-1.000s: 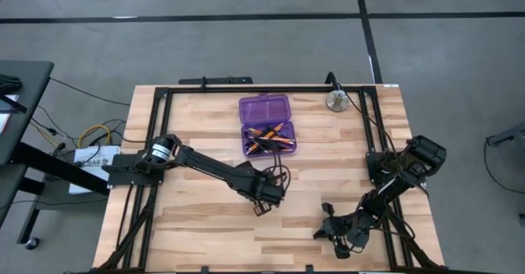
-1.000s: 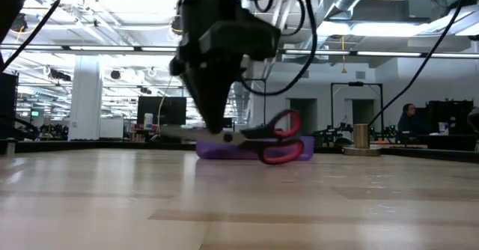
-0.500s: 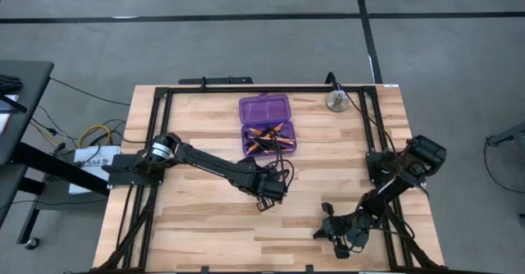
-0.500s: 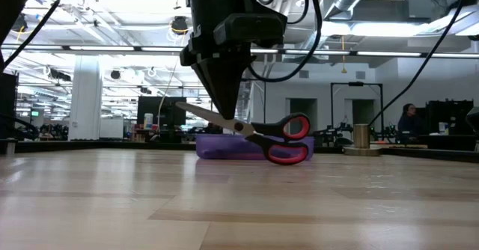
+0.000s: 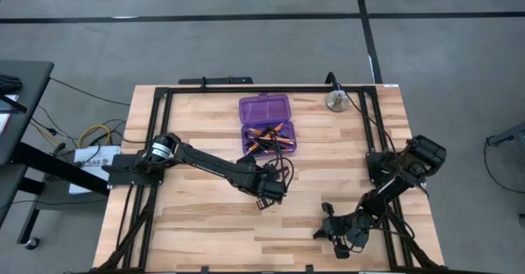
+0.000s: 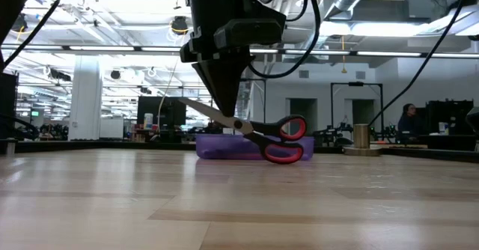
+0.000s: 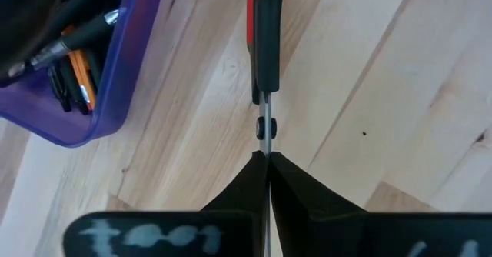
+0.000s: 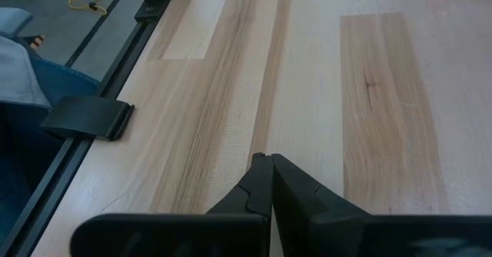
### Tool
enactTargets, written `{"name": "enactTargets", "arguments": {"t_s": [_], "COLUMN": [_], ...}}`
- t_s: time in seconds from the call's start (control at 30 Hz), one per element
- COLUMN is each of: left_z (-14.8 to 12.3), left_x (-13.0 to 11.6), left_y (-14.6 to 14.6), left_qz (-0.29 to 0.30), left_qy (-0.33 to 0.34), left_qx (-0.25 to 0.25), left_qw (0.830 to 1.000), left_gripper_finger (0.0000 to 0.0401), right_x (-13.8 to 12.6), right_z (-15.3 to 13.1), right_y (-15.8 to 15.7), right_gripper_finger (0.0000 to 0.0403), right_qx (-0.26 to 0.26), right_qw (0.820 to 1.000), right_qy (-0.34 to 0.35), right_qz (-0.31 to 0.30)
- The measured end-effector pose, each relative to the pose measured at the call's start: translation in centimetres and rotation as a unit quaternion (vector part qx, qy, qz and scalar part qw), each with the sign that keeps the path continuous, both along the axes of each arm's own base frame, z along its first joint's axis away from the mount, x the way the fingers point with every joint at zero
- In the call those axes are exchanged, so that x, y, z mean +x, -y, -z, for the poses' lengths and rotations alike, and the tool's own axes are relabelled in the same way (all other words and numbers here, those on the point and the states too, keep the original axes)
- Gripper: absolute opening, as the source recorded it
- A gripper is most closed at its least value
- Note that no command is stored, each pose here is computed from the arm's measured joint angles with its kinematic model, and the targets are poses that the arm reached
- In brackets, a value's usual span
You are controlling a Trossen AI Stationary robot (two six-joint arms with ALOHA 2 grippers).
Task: Pick & place school supplies into a supply box
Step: Put the red black scissors into the purple supply box
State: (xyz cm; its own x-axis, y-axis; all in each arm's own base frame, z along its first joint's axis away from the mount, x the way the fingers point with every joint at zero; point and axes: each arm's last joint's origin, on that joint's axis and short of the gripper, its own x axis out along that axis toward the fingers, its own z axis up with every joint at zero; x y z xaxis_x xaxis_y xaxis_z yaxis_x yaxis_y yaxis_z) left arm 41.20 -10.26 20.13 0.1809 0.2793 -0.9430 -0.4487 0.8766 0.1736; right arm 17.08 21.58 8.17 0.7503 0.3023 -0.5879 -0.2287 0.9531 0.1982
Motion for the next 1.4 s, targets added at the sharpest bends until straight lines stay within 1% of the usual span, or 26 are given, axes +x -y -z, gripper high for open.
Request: {"name": "enactTargets", "arguments": {"t_s": [0.13, 0.33, 0.43, 0.53, 0.63, 0.77, 0.9, 1.07, 1.13, 1.27, 1.4], "left_z": [-0.4, -2.4, -3.6, -4.5, -5.0, -5.0, -5.1, -5.2, -5.1, -4.8, -4.8], "left_x": [0.1, 0.5, 0.5, 0.4, 0.6, 1.4, 2.0, 2.1, 2.0, 1.9, 1.7], "left_y": [0.3, 1.3, 1.5, 1.1, -0.3, -3.8, -7.5, -11.4, -12.4, -14.2, -14.7], "left_qz": [0.004, 0.016, 0.021, 0.02, 0.017, 0.008, 0.001, -0.006, -0.006, -0.018, -0.015], "left_qy": [0.006, 0.038, 0.05, 0.045, 0.038, 0.025, 0.02, 0.003, -0.004, -0.016, -0.024], "left_qx": [0.004, 0.012, 0.032, 0.058, 0.086, 0.099, 0.104, 0.094, 0.078, 0.082, 0.069], "left_qw": [1.0, 0.999, 0.998, 0.997, 0.995, 0.995, 0.994, 0.996, 0.997, 0.996, 0.997], "left_gripper_finger": [0.0, 0.0, 0.0, 0.0, 0.0, 0.0, 0.0, 0.0, 0.0, 0.0, 0.0], "right_x": [0.0, 0.0, 0.0, 0.0, 0.0, 0.0, 0.0, 0.0, 0.0, 0.0, 0.0], "right_z": [0.0, 0.0, 0.0, 0.0, 0.0, 0.0, 0.0, 0.0, 0.0, 0.0, 0.0], "right_y": [0.0, 0.0, 0.0, 0.0, 0.0, 0.0, 0.0, 0.0, 0.0, 0.0, 0.0], "right_gripper_finger": [0.0001, 0.0001, 0.0001, 0.0001, 0.0001, 0.0001, 0.0001, 0.0001, 0.0001, 0.0001, 0.0001], "right_qx": [0.0, 0.0, 0.0, 0.0, 0.0, 0.0, 0.004, 0.007, 0.007, 0.007, 0.007], "right_qw": [1.0, 1.0, 1.0, 1.0, 1.0, 1.0, 1.0, 1.0, 1.0, 1.0, 1.0], "right_qy": [0.0, 0.0, 0.0, 0.0, 0.0, 0.0, -0.001, -0.003, -0.003, -0.003, -0.003], "right_qz": [0.0, 0.0, 0.0, 0.0, 0.0, 0.0, 0.003, 0.005, 0.005, 0.005, 0.005]}}
